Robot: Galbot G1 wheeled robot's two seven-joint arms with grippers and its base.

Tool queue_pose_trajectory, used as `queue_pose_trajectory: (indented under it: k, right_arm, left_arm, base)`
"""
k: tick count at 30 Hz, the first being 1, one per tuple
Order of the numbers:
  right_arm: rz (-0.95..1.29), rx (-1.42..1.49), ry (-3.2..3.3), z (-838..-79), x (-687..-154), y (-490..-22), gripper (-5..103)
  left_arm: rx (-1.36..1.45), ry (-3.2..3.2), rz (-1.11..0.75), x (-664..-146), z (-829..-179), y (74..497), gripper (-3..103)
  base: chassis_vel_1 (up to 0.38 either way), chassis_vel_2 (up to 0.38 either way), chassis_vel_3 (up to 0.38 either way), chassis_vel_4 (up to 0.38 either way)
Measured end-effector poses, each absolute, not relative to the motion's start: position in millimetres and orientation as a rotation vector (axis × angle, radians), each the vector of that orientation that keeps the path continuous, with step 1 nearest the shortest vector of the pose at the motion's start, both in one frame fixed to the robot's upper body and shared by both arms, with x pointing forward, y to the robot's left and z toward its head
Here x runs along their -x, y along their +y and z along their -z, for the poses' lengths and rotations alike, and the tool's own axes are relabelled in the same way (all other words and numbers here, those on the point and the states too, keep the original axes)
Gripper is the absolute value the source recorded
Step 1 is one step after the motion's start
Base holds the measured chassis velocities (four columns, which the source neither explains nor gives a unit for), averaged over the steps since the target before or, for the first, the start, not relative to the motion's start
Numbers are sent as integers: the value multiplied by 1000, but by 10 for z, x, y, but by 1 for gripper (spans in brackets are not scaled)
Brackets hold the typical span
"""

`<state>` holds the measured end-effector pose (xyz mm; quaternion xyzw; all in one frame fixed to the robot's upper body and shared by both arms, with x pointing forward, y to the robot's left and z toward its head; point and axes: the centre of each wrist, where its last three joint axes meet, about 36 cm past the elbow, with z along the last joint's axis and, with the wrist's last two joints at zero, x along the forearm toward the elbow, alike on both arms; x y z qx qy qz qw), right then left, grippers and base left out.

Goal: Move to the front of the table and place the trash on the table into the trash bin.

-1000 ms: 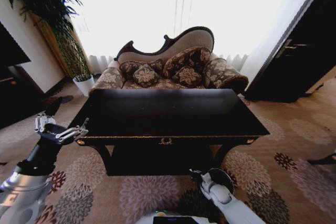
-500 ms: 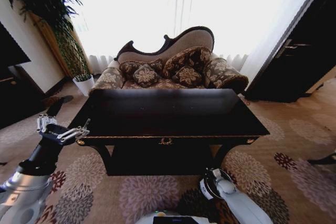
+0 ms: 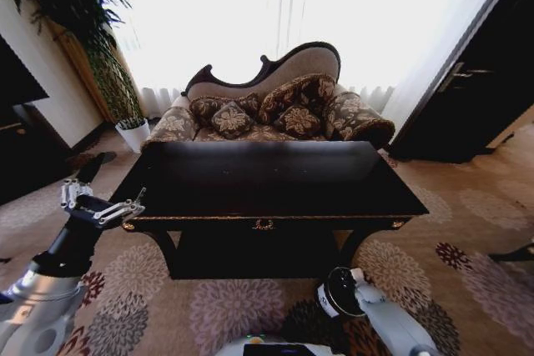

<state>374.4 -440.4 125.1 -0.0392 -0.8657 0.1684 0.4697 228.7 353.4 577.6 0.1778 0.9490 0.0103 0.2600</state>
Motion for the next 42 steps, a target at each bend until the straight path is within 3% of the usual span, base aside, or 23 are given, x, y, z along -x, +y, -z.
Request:
queue_pose_trajectory:
  k: [6, 8, 11, 17, 23, 37, 42]
  right_arm:
    - [-407, 77, -2120, -1258, -3686, -4364, 66]
    - [-403, 71, -2123, -1260, -3678, -4350, 66]
    - [-372, 17, -2139, -1285, -3618, -4280, 83]
    - [-345, -201, -2185, -1453, -3479, -3929, 99]
    - [-335, -373, -2255, -1649, -3138, -3618, 100]
    - [-44, -299, -2522, -2416, -2673, -3080, 100]
    - [-92, -306, -2613, -2660, -2538, -3055, 100]
  left_arm:
    - [-487, 2573, -24, -2289, -5768, 3526, 100]
    - [-488, 2573, -24, -2288, -5768, 3526, 100]
    - [-487, 2575, -31, -2280, -5778, 3541, 100]
    - [-485, 2571, -25, -2274, -5782, 3549, 100]
    - [-481, 2566, 2, -2284, -5755, 3519, 100]
    - [-487, 2563, 52, -2344, -5671, 3438, 100]
    - [-474, 2571, 58, -2379, -5630, 3462, 100]
  base:
    - [0, 0, 0, 0]
    - [0, 0, 0, 0]
    - [0, 0, 0, 0]
    - [0, 0, 0, 0]
    - [0, 0, 0, 0]
    - [0, 0, 0, 0]
    - [0, 0, 0, 0]
